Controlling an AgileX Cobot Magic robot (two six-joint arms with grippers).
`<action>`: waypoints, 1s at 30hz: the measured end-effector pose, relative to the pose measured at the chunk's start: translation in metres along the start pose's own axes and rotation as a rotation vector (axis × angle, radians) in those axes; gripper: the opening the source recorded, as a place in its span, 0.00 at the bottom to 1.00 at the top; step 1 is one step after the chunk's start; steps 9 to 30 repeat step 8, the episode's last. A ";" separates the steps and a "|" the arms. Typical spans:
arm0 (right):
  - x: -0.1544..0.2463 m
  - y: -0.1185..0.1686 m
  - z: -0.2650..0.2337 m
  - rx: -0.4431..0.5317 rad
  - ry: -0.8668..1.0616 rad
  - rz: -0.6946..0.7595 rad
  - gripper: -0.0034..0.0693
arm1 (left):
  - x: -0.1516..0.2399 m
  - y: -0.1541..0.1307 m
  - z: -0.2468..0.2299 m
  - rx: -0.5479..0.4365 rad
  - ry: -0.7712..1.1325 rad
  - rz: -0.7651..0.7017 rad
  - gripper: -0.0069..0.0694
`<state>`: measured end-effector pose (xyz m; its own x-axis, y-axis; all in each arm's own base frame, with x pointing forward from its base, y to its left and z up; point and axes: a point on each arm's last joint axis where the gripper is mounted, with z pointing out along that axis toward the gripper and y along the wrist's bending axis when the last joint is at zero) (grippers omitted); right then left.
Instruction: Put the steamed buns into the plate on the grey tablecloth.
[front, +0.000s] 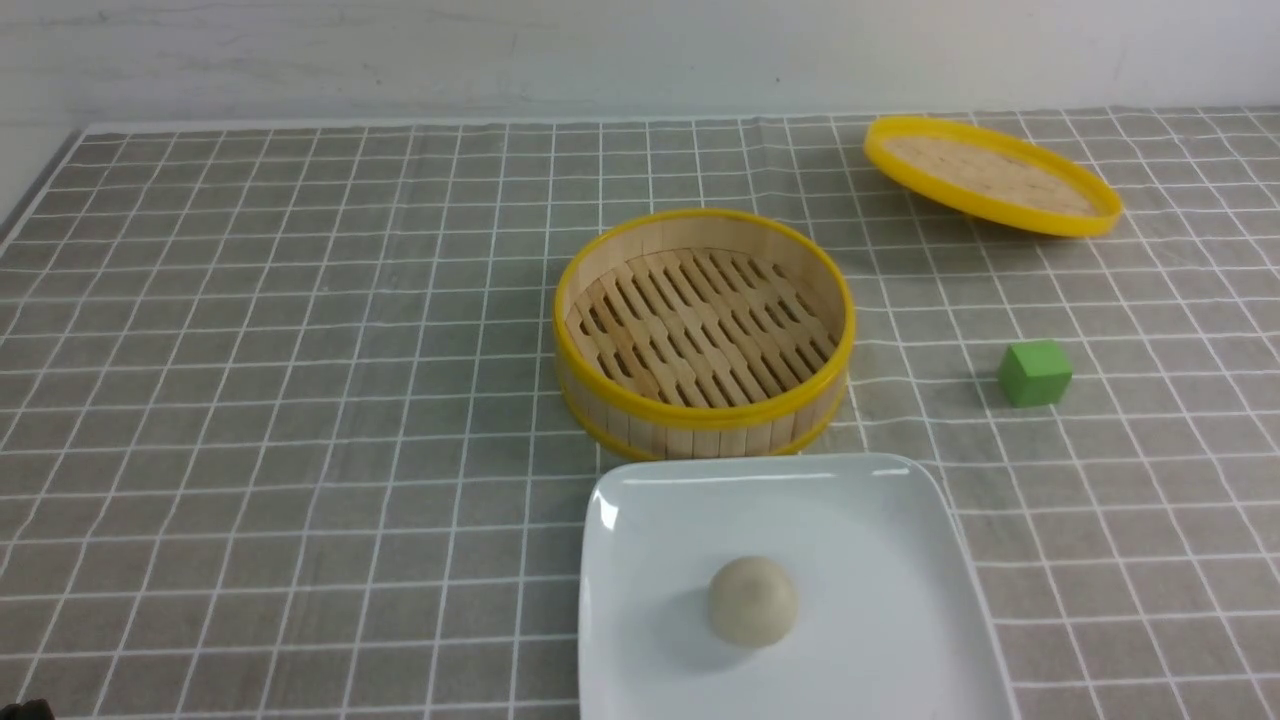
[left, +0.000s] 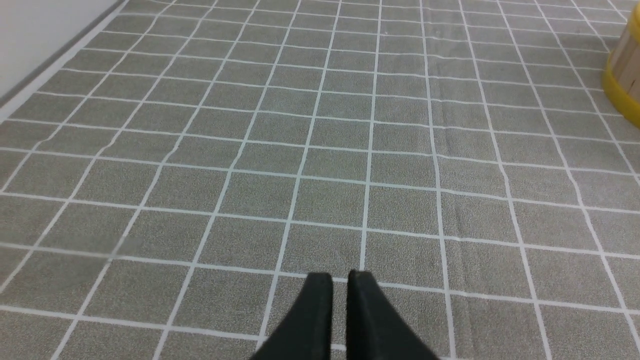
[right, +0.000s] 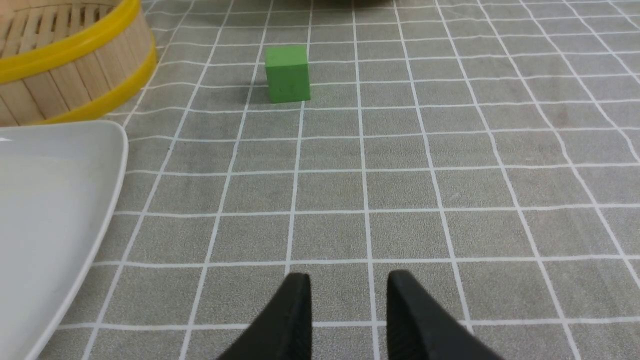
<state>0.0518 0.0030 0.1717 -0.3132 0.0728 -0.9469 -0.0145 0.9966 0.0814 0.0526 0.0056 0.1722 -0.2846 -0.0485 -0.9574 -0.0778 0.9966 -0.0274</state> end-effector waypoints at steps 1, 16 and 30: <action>0.000 0.000 0.000 0.000 0.000 0.000 0.38 | 0.000 0.000 0.000 0.000 0.000 0.000 0.18; 0.000 0.000 0.000 0.000 0.000 0.000 0.38 | 0.000 0.000 0.000 -0.001 0.000 0.003 0.19; 0.000 0.000 0.000 0.000 0.000 0.000 0.38 | 0.000 0.000 0.000 -0.001 0.000 0.003 0.19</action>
